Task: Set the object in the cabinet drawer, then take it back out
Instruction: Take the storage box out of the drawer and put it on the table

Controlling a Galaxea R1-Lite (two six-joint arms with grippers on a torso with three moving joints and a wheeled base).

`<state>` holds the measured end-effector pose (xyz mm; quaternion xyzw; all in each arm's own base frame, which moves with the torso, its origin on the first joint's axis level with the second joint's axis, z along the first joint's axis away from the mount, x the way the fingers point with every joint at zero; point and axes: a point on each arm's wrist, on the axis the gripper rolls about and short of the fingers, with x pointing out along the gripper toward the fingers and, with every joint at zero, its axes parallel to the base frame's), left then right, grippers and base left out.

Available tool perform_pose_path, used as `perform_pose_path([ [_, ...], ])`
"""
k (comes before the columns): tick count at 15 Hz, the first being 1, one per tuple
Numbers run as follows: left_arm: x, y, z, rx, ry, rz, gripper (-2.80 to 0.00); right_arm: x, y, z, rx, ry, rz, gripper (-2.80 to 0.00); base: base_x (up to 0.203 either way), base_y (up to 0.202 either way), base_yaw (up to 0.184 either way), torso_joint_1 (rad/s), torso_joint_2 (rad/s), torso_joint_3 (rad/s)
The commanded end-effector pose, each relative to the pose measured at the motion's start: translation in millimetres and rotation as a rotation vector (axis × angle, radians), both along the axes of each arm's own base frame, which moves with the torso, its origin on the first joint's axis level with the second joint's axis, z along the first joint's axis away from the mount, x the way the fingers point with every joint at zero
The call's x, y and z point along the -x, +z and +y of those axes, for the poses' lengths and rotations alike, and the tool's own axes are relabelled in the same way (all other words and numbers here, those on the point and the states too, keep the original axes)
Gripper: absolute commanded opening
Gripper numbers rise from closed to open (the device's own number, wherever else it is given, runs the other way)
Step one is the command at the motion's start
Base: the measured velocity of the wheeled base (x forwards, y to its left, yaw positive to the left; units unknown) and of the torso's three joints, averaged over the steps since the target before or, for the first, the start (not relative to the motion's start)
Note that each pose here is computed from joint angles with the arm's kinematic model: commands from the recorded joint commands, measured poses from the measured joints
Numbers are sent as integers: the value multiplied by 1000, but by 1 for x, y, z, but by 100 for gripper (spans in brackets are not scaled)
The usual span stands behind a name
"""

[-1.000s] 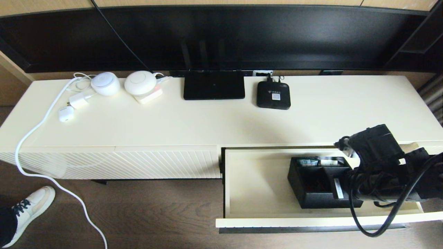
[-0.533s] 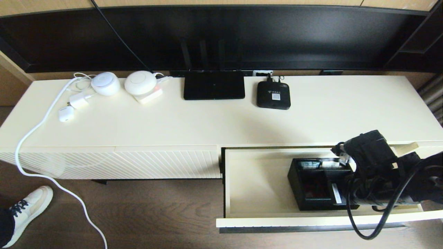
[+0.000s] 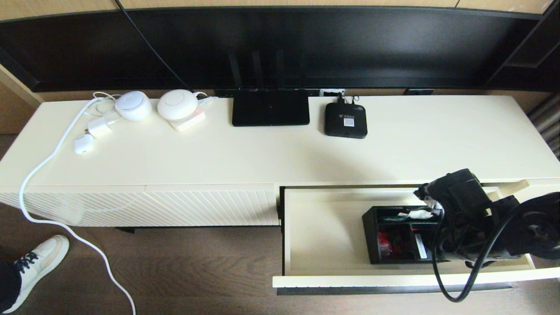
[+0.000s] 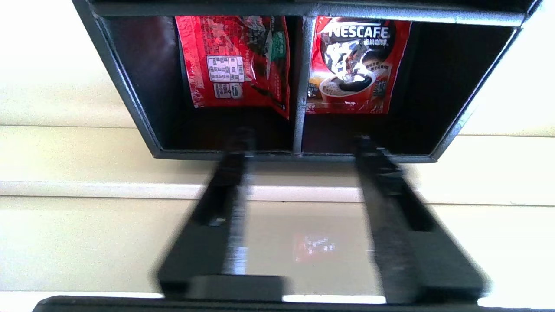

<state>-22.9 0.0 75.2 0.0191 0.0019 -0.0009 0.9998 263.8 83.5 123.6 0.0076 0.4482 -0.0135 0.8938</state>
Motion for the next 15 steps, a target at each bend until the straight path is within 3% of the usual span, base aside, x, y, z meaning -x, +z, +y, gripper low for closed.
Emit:
perform_pose_path([
  [1,0,0,0,0,0,1,-280,-1,0,1,-3,-2,-6,0,0,0,0,0,0,0],
  [7,0,0,0,0,0,1,-280,-16,-20,6,14,2,46,0,0,0,0,0,0,0],
  [15,0,0,0,0,0,0,-280,-29,-25,9,30,25,54,0,0,0,0,0,0,0],
])
